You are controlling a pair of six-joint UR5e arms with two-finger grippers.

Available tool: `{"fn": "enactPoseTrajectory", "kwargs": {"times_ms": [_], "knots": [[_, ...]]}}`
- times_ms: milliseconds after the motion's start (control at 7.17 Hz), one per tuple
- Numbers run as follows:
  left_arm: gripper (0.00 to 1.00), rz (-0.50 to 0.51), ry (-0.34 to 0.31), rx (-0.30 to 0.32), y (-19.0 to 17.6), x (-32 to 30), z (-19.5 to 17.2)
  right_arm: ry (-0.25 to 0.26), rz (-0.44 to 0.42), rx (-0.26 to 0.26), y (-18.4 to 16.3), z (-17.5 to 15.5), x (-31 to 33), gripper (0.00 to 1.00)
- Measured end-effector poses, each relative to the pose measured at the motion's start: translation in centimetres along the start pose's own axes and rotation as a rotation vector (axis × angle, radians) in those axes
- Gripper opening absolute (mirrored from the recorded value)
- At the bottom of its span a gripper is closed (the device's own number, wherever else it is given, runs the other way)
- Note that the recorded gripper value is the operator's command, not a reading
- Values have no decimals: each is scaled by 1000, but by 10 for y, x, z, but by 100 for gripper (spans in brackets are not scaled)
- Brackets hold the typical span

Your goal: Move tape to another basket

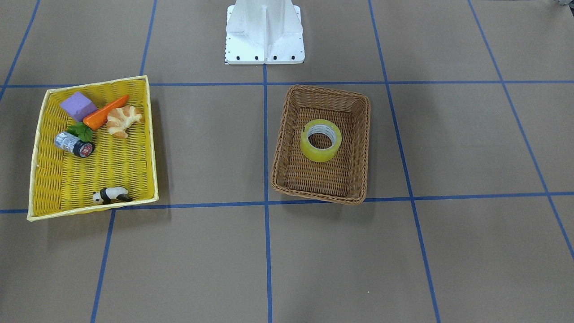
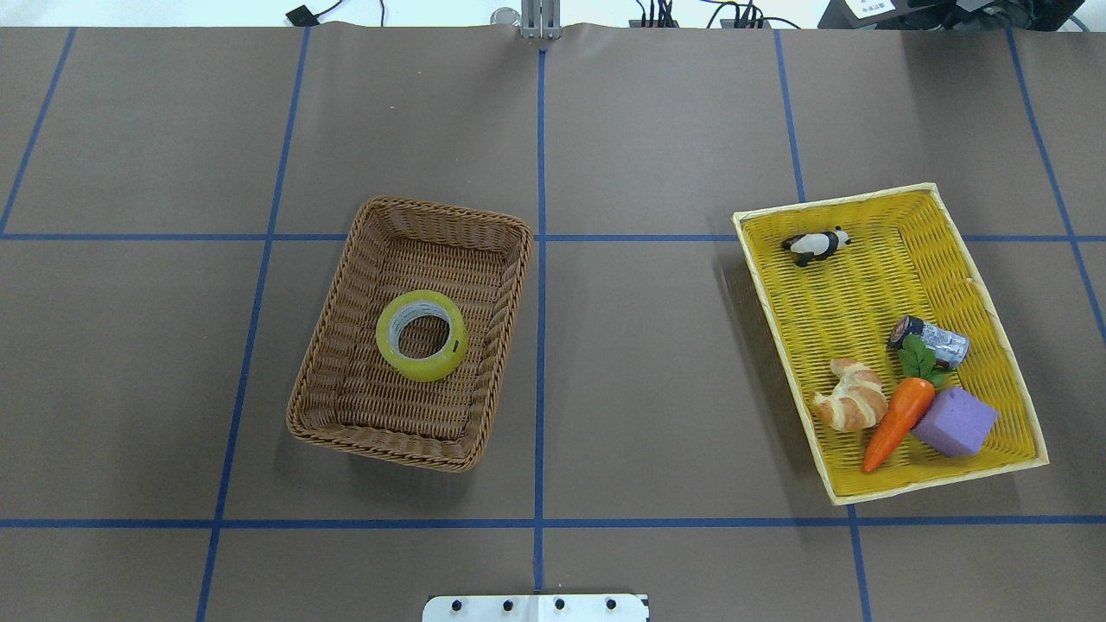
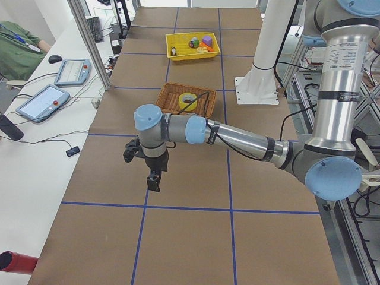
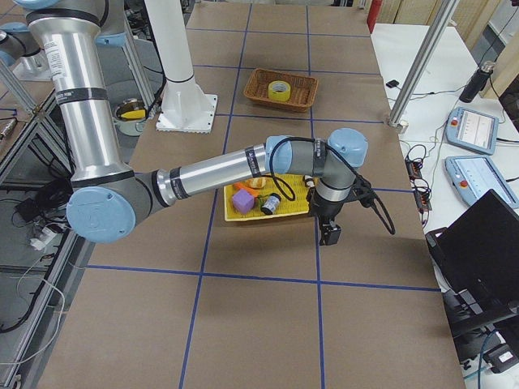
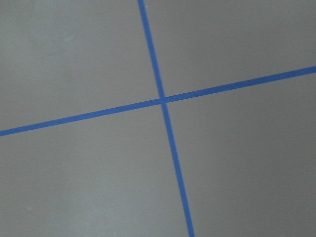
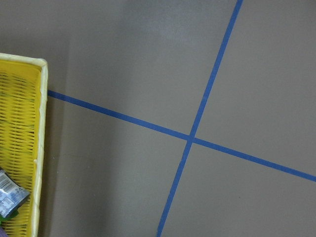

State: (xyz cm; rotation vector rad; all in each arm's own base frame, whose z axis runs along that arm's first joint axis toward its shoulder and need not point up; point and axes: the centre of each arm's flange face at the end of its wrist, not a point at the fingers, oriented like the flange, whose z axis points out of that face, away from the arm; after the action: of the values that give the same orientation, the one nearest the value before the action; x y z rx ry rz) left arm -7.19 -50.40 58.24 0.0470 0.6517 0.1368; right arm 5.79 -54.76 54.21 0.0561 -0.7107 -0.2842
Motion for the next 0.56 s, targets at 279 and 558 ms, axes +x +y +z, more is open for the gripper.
{"fn": "enactPoseTrajectory", "kwargs": {"times_ms": [279, 558], "knots": [[98, -59, 13, 6, 12, -50, 17, -42, 50, -36, 22, 27, 18, 100], [98, -86, 21, -17, 24, -67, 36, -48, 68, -57, 46, 59, 40, 100]]}}
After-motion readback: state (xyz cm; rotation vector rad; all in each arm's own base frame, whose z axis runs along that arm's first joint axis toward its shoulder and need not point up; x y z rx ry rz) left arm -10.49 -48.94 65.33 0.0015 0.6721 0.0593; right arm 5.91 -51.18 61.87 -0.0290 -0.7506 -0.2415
